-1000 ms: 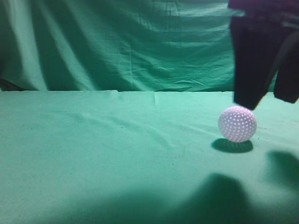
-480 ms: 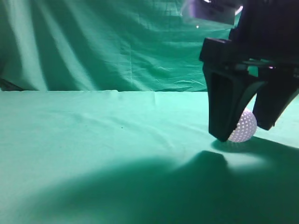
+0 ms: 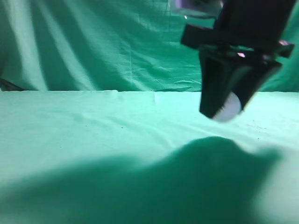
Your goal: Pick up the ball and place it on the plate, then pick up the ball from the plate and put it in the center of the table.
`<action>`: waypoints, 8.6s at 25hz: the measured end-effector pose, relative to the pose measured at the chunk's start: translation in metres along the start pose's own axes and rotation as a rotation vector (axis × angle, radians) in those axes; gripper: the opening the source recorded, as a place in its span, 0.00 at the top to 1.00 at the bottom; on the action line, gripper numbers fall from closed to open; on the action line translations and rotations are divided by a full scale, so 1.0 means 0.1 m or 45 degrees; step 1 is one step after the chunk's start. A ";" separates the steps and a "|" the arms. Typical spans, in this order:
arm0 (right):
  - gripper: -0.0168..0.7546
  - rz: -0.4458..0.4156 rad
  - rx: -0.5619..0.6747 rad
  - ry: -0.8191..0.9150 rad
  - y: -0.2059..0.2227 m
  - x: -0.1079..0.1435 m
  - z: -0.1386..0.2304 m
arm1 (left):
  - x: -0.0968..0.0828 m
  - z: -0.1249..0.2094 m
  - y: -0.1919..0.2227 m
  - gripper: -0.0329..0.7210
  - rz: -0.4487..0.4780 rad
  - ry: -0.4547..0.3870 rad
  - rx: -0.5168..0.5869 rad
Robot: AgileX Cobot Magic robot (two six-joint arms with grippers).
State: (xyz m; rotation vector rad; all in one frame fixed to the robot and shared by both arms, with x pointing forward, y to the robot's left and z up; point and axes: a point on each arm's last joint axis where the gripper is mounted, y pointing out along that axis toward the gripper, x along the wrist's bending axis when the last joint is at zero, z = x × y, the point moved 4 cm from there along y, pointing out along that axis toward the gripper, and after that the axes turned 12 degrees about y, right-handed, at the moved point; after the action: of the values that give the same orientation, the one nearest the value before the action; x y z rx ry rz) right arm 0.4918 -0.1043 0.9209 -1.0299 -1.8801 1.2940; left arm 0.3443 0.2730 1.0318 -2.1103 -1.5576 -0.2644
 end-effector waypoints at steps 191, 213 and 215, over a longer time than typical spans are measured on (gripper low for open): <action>0.92 0.282 -1.213 0.513 -0.89 -0.72 2.14 | -0.36 0.71 0.09 0.89 -0.090 -0.223 -0.126; 0.92 0.282 -1.222 0.512 -0.90 -0.72 2.14 | -0.24 0.92 0.07 0.89 -0.220 -0.294 0.069; 0.92 0.282 -1.222 0.512 -0.90 -0.72 2.14 | -0.24 0.92 0.07 0.89 -0.220 -0.297 0.069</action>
State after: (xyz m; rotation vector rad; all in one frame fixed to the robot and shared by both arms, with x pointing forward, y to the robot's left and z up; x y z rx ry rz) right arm 0.3277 -0.2833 0.9324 -1.8391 -2.0884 0.1551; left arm 0.3307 0.2969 0.9400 -2.0257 -1.8631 -0.0343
